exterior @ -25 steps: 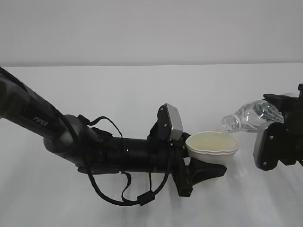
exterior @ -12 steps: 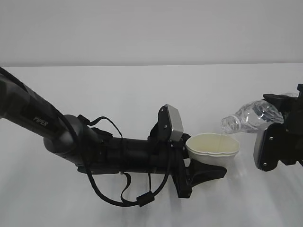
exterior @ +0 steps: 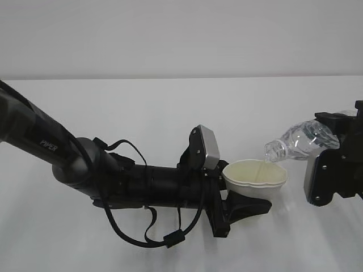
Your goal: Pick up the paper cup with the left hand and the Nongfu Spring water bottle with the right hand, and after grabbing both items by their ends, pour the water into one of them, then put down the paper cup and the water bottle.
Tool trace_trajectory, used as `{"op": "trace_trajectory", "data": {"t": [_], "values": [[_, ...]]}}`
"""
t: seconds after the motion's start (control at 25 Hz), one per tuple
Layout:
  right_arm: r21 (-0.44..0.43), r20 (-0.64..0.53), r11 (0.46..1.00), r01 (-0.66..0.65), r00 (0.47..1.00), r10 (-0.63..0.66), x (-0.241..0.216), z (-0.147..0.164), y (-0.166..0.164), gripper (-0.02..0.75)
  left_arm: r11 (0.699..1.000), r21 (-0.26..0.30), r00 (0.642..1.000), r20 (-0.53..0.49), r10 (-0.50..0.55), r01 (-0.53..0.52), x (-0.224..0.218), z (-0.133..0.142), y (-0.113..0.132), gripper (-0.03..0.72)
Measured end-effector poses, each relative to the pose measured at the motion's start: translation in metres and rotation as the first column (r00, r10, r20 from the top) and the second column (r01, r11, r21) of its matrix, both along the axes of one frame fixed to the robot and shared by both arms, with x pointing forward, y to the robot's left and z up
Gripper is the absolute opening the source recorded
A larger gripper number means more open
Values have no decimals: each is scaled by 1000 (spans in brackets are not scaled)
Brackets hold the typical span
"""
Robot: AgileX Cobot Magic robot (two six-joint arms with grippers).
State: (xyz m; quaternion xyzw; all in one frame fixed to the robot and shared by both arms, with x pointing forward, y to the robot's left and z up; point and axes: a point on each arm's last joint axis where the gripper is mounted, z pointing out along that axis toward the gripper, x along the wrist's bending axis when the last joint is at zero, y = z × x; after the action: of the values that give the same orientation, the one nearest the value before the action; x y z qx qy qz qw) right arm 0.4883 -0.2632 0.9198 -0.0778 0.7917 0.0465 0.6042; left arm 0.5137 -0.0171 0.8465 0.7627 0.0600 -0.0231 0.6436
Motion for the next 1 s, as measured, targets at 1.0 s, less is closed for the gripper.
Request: {"op": "trace_trajectory", "data": {"t": [1.0], "values": [[-6, 17, 1000, -6, 1000, 6, 0, 1, 0, 386, 1000, 2, 1000, 2, -6, 6, -1, 0, 0, 393]]}}
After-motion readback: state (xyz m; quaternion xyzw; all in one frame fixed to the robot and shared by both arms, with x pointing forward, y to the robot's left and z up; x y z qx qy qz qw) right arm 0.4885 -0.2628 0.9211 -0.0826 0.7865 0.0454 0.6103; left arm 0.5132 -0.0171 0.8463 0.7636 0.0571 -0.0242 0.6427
